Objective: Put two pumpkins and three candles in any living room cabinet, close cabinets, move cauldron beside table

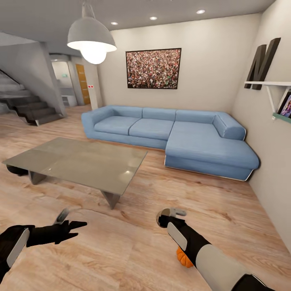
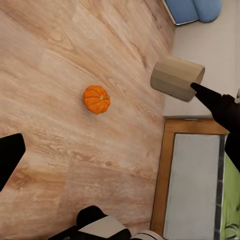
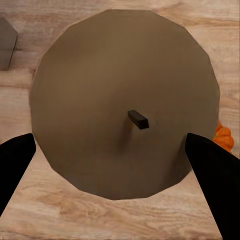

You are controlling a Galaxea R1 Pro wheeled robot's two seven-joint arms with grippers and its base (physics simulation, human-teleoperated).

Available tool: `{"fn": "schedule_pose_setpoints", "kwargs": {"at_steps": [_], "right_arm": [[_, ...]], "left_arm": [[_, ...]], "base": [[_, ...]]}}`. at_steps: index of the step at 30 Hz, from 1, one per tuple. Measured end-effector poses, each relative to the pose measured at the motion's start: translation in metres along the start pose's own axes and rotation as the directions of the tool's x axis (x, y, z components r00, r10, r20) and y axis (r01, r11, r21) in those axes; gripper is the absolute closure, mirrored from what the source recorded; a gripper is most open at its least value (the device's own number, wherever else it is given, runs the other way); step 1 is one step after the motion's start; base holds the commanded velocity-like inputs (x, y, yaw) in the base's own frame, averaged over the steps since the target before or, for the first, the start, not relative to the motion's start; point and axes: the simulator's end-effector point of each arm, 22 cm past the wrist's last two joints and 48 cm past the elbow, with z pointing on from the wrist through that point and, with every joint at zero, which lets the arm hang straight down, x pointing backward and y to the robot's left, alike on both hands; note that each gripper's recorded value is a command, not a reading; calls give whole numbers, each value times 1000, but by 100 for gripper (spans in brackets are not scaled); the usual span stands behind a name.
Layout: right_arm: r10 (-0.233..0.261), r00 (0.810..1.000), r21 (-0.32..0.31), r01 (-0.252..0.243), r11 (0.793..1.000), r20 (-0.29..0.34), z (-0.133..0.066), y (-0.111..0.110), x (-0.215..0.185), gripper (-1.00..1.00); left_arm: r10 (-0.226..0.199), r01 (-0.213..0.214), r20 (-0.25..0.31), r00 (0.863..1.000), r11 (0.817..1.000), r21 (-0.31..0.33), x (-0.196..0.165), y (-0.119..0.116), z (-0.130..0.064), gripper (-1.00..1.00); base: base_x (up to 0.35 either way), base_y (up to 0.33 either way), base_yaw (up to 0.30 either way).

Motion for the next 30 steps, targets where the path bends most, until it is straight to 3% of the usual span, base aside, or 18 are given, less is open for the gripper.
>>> {"fn": "schedule_pose_setpoints", "kwargs": {"at_steps": [9, 30], "right_arm": [[0, 1000, 1, 0, 1000, -1, -5, 1, -5, 100], [-3, 1000, 0, 3, 1000, -1, -5, 1, -5, 100]], "left_arm": [[0, 0, 3, 1000, 1000, 2, -3, -6, -4, -100], [-9, 8, 26, 1000, 1000, 7, -9, -6, -9, -100]], "base": [[-181, 9, 283], [-5, 0, 284]]}}
